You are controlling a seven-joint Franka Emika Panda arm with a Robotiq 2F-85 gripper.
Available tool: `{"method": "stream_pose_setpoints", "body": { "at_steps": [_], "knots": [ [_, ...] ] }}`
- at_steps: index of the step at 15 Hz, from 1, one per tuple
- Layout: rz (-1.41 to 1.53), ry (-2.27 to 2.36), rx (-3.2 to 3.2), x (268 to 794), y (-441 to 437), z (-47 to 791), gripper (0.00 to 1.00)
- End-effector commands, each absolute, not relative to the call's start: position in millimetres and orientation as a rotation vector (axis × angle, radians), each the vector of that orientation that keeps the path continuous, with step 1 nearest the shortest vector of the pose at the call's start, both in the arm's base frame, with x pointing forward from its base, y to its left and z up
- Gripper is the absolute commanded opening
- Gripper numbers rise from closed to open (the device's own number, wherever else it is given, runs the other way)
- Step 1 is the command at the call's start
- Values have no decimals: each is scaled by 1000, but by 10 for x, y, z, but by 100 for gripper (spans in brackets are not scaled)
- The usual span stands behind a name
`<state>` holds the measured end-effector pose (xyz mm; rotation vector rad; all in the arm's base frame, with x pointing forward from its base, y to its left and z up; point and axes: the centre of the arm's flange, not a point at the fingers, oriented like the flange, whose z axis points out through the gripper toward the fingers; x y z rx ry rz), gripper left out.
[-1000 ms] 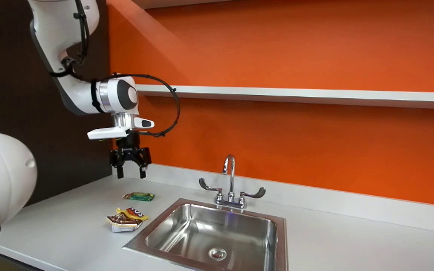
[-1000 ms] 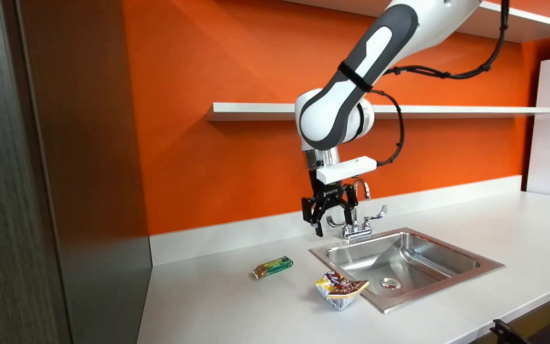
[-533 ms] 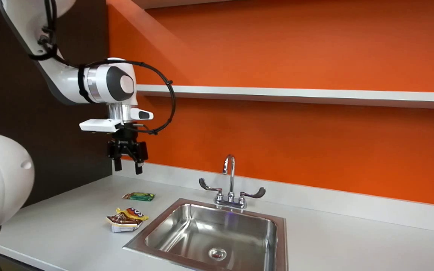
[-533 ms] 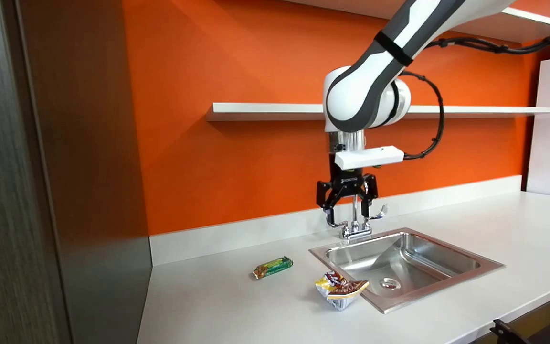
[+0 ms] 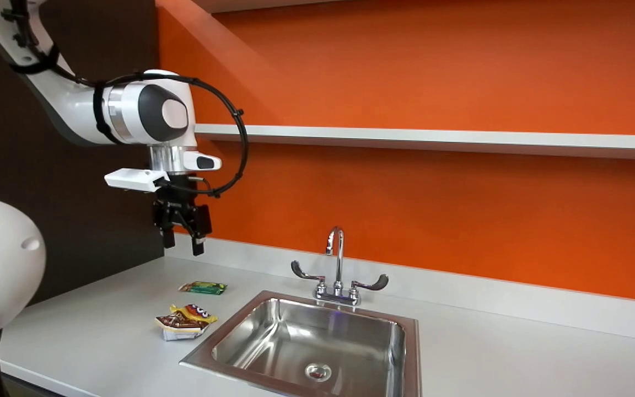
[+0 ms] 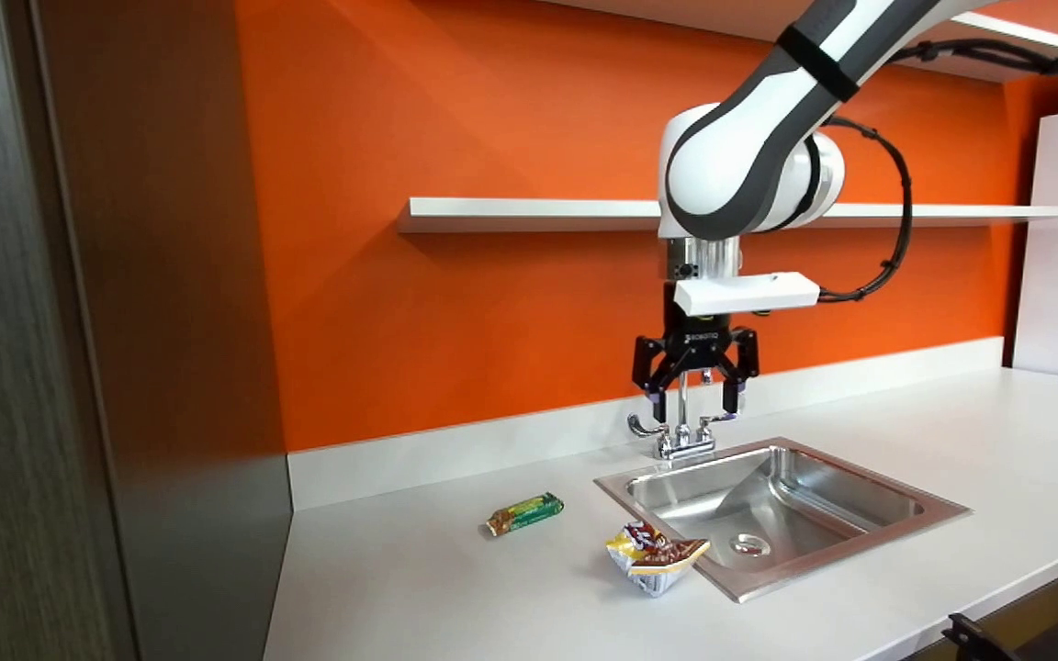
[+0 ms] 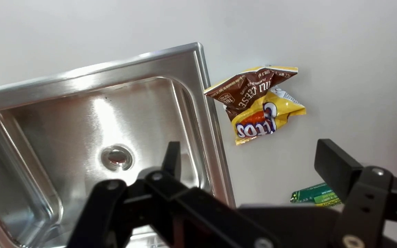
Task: Take the fritos out of the sink and place them on the counter top to the left of the sink
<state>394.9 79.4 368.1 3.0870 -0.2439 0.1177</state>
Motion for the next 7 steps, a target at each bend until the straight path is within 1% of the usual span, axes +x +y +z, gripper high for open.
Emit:
{"method": "stream_pose_setpoints", "body": {
  "at_steps": [1,7],
  "knots": [
    [120,-244,3087,3939,793,3685,100],
    [117,-245,3086,3929,791,3676,100]
  ]
}}
